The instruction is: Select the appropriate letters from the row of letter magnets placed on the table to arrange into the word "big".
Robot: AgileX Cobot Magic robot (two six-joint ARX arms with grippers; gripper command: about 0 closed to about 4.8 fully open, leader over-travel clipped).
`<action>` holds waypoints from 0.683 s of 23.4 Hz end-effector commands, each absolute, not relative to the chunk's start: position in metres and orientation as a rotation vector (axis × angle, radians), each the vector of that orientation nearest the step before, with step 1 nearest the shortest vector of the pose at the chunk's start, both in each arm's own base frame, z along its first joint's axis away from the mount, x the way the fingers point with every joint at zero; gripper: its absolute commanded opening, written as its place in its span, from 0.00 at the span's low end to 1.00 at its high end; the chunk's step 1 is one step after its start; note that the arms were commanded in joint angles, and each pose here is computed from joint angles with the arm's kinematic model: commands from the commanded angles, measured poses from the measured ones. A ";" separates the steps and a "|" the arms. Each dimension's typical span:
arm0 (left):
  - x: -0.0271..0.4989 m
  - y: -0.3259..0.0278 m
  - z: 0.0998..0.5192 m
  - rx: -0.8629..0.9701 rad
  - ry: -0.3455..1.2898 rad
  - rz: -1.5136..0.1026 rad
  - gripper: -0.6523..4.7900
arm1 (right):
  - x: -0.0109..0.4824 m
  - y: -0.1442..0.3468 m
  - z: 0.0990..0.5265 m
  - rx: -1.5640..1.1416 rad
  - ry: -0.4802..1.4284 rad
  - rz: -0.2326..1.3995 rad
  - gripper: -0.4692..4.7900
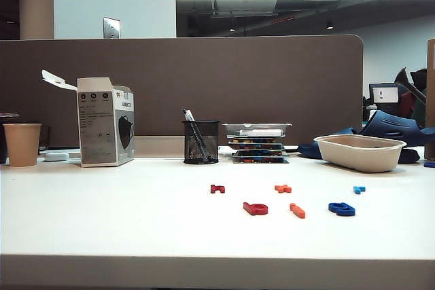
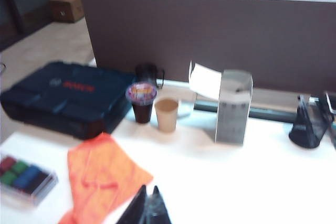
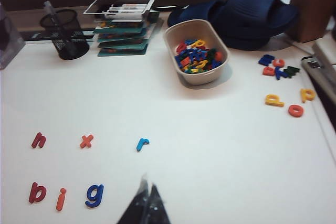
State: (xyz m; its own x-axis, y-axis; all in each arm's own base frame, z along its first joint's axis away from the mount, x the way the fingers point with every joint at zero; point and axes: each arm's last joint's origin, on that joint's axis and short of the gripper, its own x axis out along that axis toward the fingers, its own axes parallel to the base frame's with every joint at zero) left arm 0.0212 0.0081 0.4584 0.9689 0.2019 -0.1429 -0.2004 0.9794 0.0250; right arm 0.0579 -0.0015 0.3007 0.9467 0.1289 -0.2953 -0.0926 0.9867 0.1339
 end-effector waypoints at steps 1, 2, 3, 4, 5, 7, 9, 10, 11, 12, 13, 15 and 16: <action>-0.004 0.016 0.426 -0.032 0.126 0.201 0.11 | 0.056 0.000 0.292 0.141 0.279 0.147 0.08; -0.011 0.019 0.417 -0.038 0.118 0.201 0.11 | 0.057 0.000 0.289 0.147 0.276 0.153 0.08; -0.022 0.022 0.403 -0.050 0.108 0.188 0.11 | 0.057 0.000 0.284 0.147 0.273 0.155 0.08; -0.027 0.023 0.394 -0.057 0.105 0.173 0.11 | 0.058 0.000 0.281 0.155 0.271 0.156 0.08; -0.035 0.025 0.379 -0.062 0.097 0.148 0.11 | 0.059 0.000 0.276 0.170 0.263 0.154 0.08; -0.040 0.025 0.363 -0.037 0.081 0.084 0.11 | 0.061 -0.001 0.271 0.166 0.247 0.155 0.08; -0.039 0.022 0.340 0.034 0.032 -0.019 0.11 | 0.063 -0.001 0.268 0.186 0.221 0.166 0.08; -0.037 0.020 0.331 0.045 0.014 -0.053 0.11 | 0.063 -0.001 0.267 0.196 0.217 0.171 0.08; -0.025 0.015 0.323 0.055 0.035 -0.105 0.11 | 0.065 -0.001 0.264 0.209 0.214 0.173 0.08; -0.012 0.009 0.315 0.061 0.059 -0.147 0.11 | 0.067 -0.001 0.259 0.222 0.207 0.173 0.08; -0.005 0.006 0.311 0.059 0.052 -0.176 0.11 | 0.068 -0.001 0.256 0.233 0.197 0.173 0.08; 0.014 -0.003 0.301 0.052 -0.006 -0.257 0.11 | 0.071 -0.002 0.247 0.232 0.170 0.170 0.08; 0.027 -0.009 0.293 0.043 -0.063 -0.317 0.11 | 0.074 -0.002 0.241 0.224 0.142 0.175 0.08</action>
